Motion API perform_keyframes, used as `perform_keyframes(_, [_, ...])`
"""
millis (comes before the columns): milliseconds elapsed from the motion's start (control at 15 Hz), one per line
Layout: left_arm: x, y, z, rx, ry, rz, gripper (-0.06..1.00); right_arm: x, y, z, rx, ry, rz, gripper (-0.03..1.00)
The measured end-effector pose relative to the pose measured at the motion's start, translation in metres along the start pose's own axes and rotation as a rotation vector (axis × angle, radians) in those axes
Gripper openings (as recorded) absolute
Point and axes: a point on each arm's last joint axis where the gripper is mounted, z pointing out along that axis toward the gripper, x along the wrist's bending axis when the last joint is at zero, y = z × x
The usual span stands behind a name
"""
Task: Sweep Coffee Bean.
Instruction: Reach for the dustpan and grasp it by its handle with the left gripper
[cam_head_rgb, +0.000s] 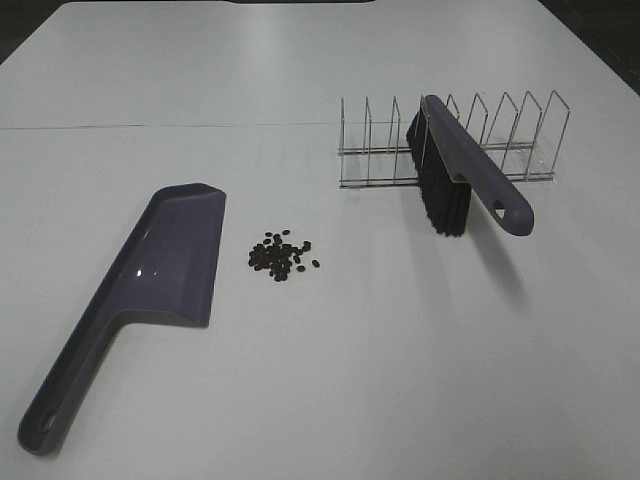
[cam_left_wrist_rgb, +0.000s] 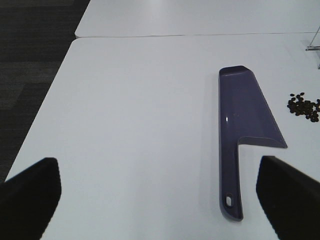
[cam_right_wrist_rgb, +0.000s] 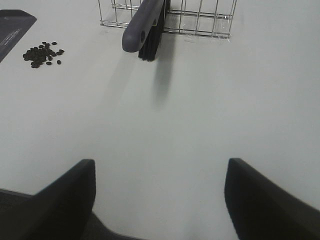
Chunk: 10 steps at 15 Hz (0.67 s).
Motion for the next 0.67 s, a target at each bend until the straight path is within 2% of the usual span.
perform_keyframes(67, [0.0,0.0,0.0,0.0,0.0,0.0,0.99,0.0,0.0,0.0,0.0,0.0,0.0,0.63])
perform_keyframes(267, [0.003,0.012,0.014,0.174,0.013,0.004,0.99,0.0,0.0,0.0,0.0,0.0,0.0,0.63])
perform_keyframes(400, [0.007,0.022,0.032,0.381,0.037,0.016,0.99,0.0,0.0,0.0,0.0,0.0,0.0,0.63])
perform_keyframes(533, [0.01,0.033,0.063,0.588,0.032,0.011,0.99,0.0,0.0,0.0,0.0,0.0,0.0,0.63])
perform_keyframes(600, [0.011,0.035,0.07,0.626,0.034,0.013,0.99,0.0,0.0,0.0,0.0,0.0,0.0,0.63])
perform_keyframes(667, [0.013,0.048,0.104,0.785,0.028,0.004,0.99,0.0,0.0,0.0,0.0,0.0,0.0,0.63])
